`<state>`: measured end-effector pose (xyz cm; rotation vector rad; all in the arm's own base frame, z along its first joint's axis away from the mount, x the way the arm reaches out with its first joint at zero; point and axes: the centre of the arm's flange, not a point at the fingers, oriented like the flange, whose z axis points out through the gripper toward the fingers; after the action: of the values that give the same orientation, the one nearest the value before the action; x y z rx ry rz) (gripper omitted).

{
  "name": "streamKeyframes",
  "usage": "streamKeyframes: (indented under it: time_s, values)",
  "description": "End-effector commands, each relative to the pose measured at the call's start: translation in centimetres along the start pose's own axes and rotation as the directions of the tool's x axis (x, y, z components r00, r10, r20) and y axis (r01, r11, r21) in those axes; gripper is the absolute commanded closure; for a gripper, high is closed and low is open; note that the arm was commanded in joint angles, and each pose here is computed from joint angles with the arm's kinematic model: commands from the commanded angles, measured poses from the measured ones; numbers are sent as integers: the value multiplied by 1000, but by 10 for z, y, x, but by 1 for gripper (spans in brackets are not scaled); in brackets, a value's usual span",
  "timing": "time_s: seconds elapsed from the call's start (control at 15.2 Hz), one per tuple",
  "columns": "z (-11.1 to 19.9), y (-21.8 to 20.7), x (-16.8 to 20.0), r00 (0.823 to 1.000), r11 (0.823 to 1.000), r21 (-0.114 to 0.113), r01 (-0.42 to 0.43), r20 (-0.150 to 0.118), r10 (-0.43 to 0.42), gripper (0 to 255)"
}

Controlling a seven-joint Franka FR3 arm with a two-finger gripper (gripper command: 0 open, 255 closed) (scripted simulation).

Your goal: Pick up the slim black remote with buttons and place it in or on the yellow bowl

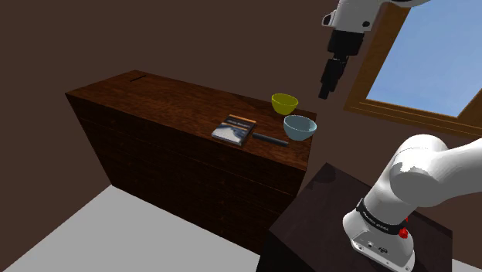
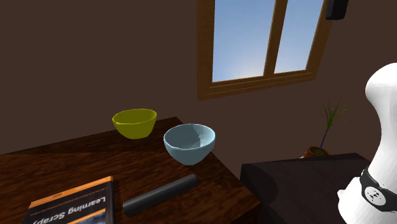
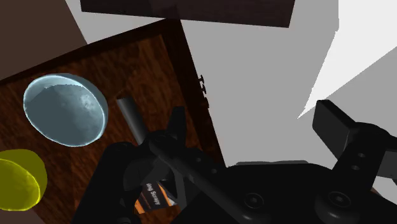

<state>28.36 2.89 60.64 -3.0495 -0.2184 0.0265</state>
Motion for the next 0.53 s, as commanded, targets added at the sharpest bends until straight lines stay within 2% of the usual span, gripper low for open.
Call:
streamKeyframes:
  time_s: [0.0, 0.46]
  values:
    - [0, 0, 0, 1000, 1000, 0, 0, 0, 0, 0]
    - [69, 37, 45, 1000, 999, -33, 29, -4, -29, 0]
